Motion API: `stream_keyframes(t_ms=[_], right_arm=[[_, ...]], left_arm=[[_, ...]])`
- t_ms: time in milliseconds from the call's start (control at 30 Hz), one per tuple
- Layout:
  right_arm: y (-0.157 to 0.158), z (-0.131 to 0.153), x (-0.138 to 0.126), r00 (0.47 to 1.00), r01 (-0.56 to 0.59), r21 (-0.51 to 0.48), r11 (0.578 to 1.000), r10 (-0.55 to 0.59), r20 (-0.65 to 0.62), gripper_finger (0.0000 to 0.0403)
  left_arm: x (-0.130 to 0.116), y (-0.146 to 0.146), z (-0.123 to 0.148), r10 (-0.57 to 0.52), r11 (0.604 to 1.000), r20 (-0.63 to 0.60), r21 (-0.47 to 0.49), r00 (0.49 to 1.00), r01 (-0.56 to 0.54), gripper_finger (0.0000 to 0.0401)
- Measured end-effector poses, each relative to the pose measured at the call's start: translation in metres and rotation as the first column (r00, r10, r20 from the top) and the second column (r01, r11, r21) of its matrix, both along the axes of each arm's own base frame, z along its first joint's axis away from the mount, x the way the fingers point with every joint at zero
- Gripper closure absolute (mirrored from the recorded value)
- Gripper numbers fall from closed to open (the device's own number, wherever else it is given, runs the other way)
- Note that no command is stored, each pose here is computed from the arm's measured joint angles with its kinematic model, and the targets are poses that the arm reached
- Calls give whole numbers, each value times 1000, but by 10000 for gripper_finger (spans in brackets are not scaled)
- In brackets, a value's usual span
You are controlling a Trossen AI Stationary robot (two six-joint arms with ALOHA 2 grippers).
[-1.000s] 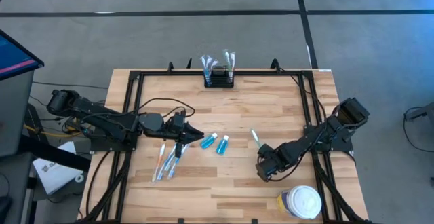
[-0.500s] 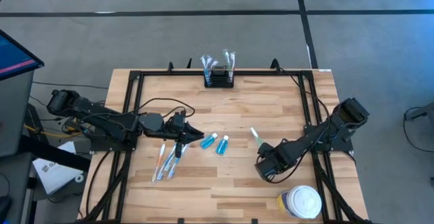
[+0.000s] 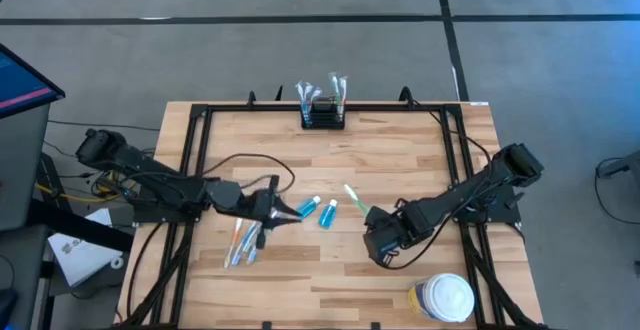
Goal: Pick & Place toothbrushing station
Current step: Put the right green toothbrush into the black wire organizer
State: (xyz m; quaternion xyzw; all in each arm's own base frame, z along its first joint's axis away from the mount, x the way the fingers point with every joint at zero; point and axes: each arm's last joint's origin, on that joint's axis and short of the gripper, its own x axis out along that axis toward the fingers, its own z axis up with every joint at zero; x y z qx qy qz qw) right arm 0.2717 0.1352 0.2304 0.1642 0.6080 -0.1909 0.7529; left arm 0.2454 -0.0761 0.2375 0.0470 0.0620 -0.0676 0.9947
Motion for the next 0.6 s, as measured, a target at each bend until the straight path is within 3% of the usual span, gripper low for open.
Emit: stream_keyframes(t_ms=[167, 300, 433, 600], right_arm=[[1, 17, 10, 997, -40, 11, 999, 39, 67, 403], [2, 25, 15, 992, -62, 22, 998, 59, 114, 403], [4, 29, 18, 987, -78, 30, 997, 73, 140, 403], [5, 34, 20, 983, -88, 34, 996, 82, 163, 403]], left_arm=[[25, -15, -5, 27, 983, -17, 184, 999, -24, 352], [46, -31, -6, 83, 929, -13, 362, 997, -72, 352], [65, -49, -8, 139, 815, 3, 568, 990, -116, 352], [87, -71, -18, 222, 622, 4, 769, 975, -145, 345]])
